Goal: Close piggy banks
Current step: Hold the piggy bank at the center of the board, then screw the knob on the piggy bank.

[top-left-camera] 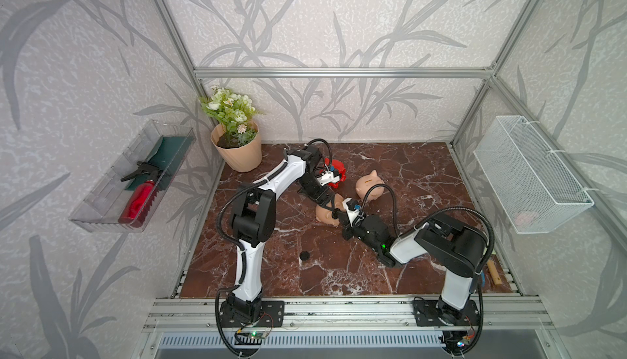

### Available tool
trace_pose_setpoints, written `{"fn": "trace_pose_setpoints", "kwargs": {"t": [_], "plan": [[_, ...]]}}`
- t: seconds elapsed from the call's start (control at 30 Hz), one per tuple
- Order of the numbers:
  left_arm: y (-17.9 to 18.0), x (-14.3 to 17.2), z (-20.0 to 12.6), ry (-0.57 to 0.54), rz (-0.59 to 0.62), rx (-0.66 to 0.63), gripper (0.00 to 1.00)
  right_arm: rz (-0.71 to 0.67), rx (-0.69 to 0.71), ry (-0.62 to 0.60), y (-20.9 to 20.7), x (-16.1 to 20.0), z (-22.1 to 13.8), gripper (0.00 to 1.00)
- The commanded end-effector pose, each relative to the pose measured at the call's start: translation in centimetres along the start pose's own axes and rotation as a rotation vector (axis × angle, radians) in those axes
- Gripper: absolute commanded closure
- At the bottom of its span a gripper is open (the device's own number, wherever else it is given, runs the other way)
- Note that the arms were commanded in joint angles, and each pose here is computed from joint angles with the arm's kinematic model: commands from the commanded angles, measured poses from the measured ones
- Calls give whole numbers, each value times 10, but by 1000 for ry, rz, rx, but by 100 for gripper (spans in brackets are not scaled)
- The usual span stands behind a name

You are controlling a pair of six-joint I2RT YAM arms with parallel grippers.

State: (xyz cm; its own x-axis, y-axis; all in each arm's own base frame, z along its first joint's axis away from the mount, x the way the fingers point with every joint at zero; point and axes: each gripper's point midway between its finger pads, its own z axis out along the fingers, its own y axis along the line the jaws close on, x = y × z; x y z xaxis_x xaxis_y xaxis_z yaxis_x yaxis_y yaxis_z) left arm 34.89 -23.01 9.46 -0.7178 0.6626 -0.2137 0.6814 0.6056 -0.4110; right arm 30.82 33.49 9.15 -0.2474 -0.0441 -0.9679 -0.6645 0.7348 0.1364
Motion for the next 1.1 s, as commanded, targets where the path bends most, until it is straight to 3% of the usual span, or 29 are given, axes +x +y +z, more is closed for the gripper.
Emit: {"fn": "trace_pose_setpoints", "kwargs": {"t": [0.0,1.07], "plan": [[-2,10,9,53,-9,28,12,5,-5,-27,4,-8,6,100],[1,12,10,77,-17,17,12,157,-9,-18,6,-2,9,100]]}}
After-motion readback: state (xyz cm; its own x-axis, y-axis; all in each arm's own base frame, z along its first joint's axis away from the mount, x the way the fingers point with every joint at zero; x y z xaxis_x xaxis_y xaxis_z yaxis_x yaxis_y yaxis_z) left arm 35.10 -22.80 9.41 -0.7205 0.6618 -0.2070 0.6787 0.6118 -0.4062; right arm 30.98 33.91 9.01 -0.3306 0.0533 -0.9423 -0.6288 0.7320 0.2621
